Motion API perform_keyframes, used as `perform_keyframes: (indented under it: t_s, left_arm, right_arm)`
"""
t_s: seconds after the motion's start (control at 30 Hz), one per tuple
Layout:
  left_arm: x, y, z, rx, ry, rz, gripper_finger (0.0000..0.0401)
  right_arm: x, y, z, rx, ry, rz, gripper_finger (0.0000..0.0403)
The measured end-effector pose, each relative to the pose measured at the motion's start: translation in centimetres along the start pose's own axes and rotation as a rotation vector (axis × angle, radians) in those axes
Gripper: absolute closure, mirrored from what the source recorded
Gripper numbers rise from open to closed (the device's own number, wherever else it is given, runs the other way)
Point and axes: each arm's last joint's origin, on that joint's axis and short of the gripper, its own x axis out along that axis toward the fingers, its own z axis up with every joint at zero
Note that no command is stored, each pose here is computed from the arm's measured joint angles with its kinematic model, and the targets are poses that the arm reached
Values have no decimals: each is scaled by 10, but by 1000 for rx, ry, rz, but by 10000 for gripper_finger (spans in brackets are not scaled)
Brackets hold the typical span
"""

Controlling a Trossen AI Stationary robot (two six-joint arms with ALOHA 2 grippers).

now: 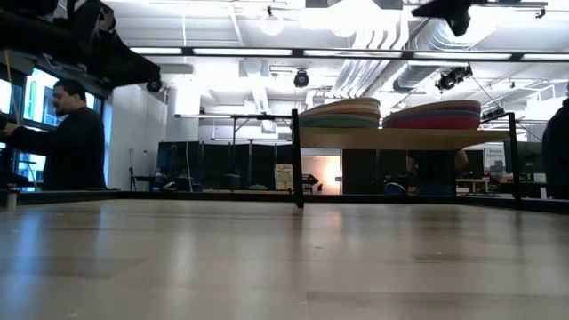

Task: Place and stack plates onto a shelf
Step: Return to Home Position

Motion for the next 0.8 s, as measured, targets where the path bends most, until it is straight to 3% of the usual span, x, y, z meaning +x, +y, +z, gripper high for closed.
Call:
perform_keyframes:
  t_s: [0.5, 0.8]
  left_arm:
    - [14, 1, -50, -35, 62, -40, 284]
    - [17, 3, -70, -34, 84, -33, 284]
  right_arm:
    - [30, -23, -113, 34, -101, 58, 267]
    - [44, -32, -147, 23, -154, 22, 267]
